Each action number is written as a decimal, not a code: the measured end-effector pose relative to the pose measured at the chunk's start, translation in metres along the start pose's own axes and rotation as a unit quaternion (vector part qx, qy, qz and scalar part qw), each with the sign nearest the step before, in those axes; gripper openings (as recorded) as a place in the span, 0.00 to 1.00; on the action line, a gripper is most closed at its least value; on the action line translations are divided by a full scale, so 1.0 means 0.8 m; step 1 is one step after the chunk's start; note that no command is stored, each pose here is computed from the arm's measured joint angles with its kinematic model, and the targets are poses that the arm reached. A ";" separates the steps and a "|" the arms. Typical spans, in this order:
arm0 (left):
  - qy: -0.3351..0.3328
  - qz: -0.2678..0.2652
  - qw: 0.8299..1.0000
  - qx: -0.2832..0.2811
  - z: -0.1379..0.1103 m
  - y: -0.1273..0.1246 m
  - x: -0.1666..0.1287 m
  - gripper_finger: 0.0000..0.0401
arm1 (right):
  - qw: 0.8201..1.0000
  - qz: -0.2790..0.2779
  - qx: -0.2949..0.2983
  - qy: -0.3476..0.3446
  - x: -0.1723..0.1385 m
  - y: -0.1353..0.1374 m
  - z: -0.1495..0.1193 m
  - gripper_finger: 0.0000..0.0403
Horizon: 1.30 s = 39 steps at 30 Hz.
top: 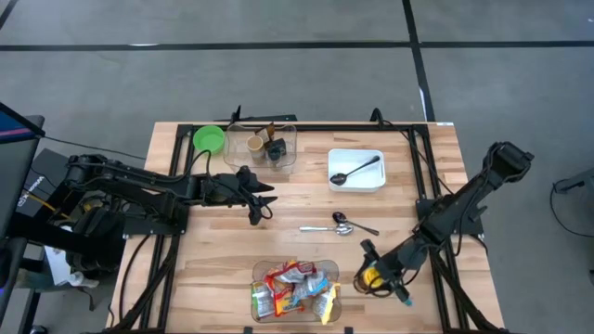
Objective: Pick & Place Food Item
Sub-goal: Put the yellow seasoning bottle into the top transparent bin
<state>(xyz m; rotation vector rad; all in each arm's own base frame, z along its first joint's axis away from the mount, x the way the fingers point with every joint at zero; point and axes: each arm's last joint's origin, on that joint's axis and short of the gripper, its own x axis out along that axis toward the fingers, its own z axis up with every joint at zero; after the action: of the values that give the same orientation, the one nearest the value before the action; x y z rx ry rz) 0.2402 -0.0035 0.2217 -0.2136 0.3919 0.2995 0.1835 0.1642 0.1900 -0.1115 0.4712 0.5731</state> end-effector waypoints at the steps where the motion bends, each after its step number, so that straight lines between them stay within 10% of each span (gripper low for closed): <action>1: 0.000 0.000 1.000 0.000 0.000 0.000 0.000 0.38 | 1.000 -0.003 0.000 0.000 -0.001 -0.002 0.001 0.57; 39: 0.000 0.000 1.000 0.000 0.000 0.000 0.000 0.38 | 0.977 -0.170 0.109 -0.061 -0.008 -0.098 0.016 0.56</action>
<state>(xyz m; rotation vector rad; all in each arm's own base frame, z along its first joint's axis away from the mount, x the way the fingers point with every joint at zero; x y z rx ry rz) 0.2402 -0.0035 0.2217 -0.2136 0.3917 0.2994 0.2266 0.0979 0.2023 0.0533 0.3815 0.1885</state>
